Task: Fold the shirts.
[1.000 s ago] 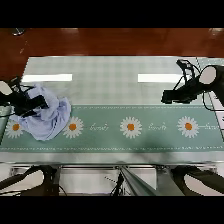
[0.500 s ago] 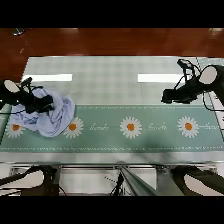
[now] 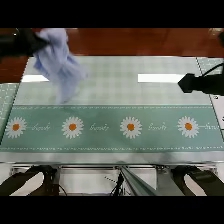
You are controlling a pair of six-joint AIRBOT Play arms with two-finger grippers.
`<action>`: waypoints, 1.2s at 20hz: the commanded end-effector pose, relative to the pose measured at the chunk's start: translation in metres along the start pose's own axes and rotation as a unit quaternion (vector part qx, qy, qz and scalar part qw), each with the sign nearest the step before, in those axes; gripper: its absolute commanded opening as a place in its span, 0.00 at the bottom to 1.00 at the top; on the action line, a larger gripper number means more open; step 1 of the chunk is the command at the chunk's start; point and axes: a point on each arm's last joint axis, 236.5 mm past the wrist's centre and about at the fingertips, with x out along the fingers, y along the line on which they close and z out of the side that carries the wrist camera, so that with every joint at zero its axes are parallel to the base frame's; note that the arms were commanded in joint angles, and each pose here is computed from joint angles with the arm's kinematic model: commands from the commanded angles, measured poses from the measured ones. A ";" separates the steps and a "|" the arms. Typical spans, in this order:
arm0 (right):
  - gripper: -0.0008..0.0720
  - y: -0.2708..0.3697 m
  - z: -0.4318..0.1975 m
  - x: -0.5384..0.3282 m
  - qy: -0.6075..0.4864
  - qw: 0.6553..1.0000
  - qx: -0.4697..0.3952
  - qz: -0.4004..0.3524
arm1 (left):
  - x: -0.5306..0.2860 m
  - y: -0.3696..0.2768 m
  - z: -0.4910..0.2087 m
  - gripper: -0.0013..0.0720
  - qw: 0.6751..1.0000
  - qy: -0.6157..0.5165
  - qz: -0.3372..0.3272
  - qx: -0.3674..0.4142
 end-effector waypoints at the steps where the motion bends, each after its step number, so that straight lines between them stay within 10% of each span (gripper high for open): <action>1: 0.86 0.010 0.018 -0.066 -0.097 0.995 0.001 0.020 | -0.059 -0.127 0.065 0.05 0.985 -0.105 -0.107 0.082; 6: 0.86 0.016 0.019 -0.108 -0.149 0.988 0.006 0.035 | -0.068 -0.197 0.065 0.05 0.969 -0.127 -0.179 0.115; 13: 0.86 0.018 0.012 -0.113 -0.143 0.989 0.001 0.038 | 0.019 -0.237 -0.111 0.05 0.960 0.074 -0.244 0.117; 24: 0.87 0.009 -0.045 -0.045 -0.042 0.999 0.012 0.031 | 0.070 -0.041 -0.385 0.05 0.934 0.352 -0.050 -0.038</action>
